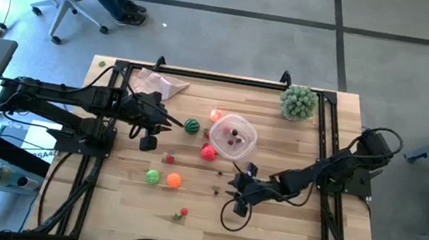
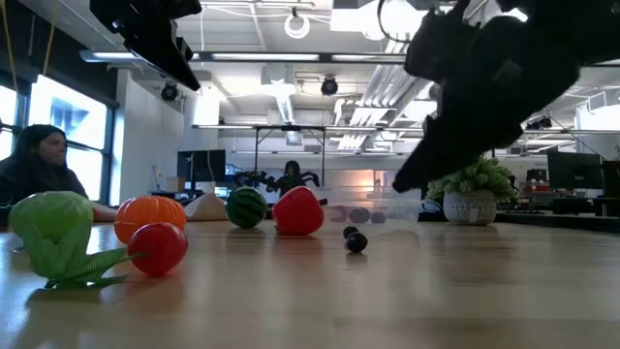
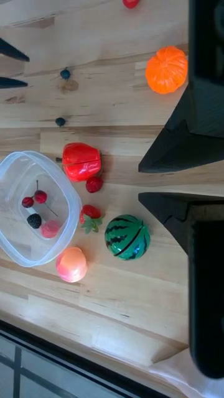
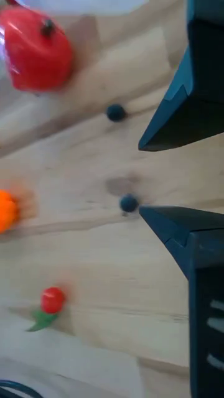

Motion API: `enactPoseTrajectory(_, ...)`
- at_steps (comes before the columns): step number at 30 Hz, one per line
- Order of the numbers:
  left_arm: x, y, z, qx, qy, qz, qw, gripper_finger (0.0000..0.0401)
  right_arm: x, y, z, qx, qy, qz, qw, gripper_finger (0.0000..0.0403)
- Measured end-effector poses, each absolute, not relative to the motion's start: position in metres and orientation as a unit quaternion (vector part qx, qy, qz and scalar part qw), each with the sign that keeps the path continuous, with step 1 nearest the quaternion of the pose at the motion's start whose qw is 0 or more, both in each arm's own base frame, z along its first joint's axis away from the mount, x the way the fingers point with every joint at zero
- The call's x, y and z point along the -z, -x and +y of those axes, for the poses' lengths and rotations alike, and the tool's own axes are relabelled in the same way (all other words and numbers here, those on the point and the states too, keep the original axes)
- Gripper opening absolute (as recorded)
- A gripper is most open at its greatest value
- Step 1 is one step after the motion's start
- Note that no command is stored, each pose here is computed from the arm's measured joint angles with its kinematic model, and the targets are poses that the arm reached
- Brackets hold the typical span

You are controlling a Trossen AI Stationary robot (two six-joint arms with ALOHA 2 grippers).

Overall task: Pick and placing Produce into tupperware
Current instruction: Put the blueberry into the transparent bin

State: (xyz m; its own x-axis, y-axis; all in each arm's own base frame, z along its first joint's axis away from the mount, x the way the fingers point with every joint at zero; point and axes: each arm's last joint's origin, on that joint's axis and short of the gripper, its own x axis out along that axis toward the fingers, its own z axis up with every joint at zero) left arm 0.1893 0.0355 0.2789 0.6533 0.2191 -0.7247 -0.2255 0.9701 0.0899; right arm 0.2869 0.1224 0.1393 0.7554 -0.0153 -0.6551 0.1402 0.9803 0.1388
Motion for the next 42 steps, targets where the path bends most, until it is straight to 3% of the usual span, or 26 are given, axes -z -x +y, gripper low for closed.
enactPoseTrajectory(8, -0.279, -0.189, 0.036, -0.122, 0.004, 0.398, 0.909, 0.0051, -0.122, -0.304, 0.133, -0.016, -0.029, 0.379, 0.925, 0.0146)
enactPoseTrajectory(16, -0.279, -0.189, 0.036, -0.122, 0.004, 0.398, 0.909, 0.0051, -0.107, -0.324, 0.135, -0.007, 0.012, 0.395, 0.918, 0.0146)
enactPoseTrajectory(42, -0.279, -0.189, 0.036, -0.122, 0.004, 0.398, 0.909, 0.0051, -0.106, -0.332, 0.121, 0.005, -0.069, 0.405, 0.912, 0.0146)
